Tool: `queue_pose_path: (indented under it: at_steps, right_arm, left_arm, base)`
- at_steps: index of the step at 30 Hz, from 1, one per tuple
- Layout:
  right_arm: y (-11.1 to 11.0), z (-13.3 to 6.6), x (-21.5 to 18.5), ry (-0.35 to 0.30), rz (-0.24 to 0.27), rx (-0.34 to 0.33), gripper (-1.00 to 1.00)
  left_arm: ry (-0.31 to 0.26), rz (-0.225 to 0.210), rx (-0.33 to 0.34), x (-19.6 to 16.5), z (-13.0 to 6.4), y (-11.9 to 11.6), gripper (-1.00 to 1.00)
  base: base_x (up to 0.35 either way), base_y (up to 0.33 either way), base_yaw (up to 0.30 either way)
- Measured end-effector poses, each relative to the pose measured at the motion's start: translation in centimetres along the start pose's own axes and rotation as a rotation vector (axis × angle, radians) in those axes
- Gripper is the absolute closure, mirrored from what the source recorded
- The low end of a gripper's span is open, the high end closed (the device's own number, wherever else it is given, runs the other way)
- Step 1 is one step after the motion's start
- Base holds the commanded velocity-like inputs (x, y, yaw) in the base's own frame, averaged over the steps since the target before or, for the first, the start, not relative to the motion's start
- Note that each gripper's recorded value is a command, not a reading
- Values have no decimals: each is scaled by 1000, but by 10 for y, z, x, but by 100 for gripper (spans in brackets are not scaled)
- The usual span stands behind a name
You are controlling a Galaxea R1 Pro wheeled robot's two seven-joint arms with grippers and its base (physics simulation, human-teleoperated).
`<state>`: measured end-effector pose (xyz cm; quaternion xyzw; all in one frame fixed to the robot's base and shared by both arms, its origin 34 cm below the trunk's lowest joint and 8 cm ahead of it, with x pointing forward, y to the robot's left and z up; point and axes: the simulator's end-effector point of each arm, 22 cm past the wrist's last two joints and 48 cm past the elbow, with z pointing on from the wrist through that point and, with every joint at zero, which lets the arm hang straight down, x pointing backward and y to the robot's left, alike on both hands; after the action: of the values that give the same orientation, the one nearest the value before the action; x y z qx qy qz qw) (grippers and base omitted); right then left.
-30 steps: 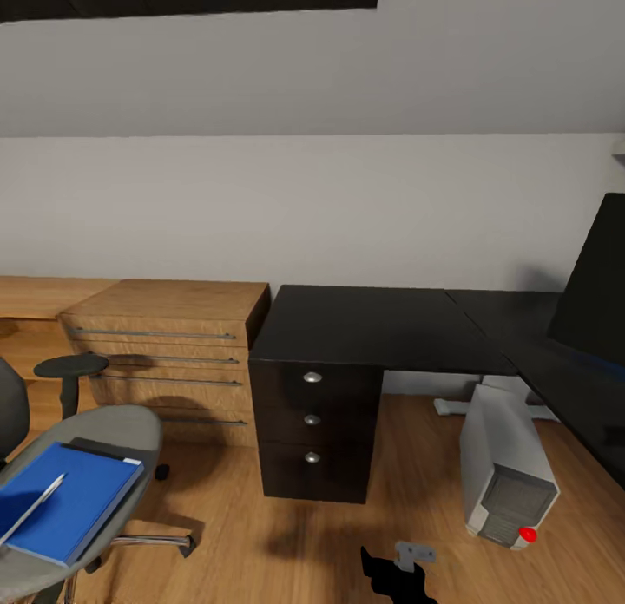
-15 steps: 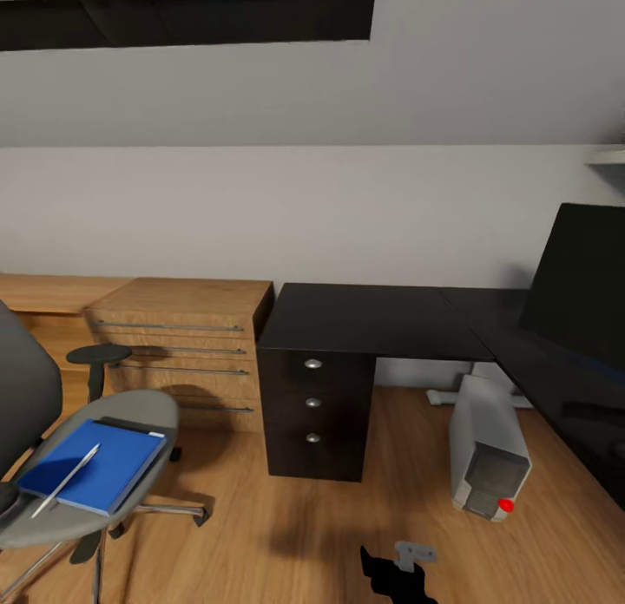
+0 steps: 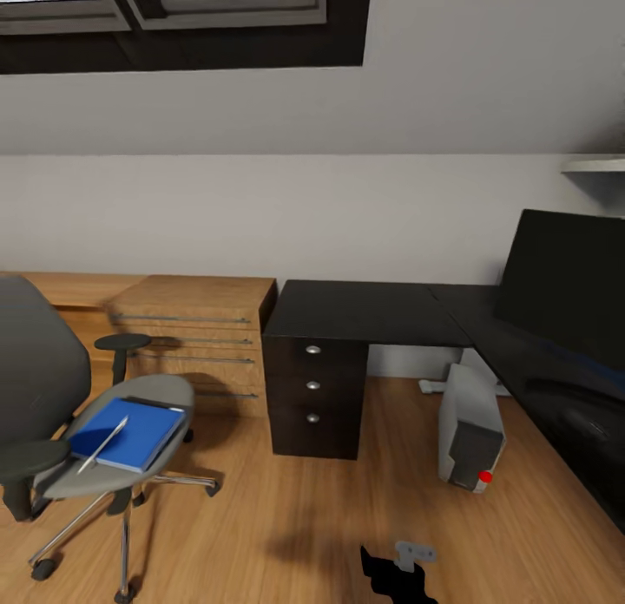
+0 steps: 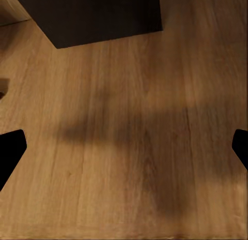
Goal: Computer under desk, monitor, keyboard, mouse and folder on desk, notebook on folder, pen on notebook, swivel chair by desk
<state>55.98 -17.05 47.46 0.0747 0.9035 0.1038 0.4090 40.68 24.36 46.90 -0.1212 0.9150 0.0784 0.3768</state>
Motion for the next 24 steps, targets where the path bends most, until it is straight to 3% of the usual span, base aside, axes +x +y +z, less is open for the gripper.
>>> queue_pose_path:
  at_steps: [5, 13, 24]
  right_arm:
    - [2, -5, -8, 0, 0, 0, -100]
    - [7, -14, -20, 0, 0, -1, -100]
    - [13, -26, -36, 1, 1, -1, -100]
  left_arm:
    - [1, 0, 0, -7, -6, 0, -100]
    - [3, -2, 1, -19, -16, -1, -100]
    - [8, -7, 8, -33, -31, -8, -100]
  base:
    - [-238, 0, 0]
    - [-20, -9, 0]
    - [-172, -232, 0]
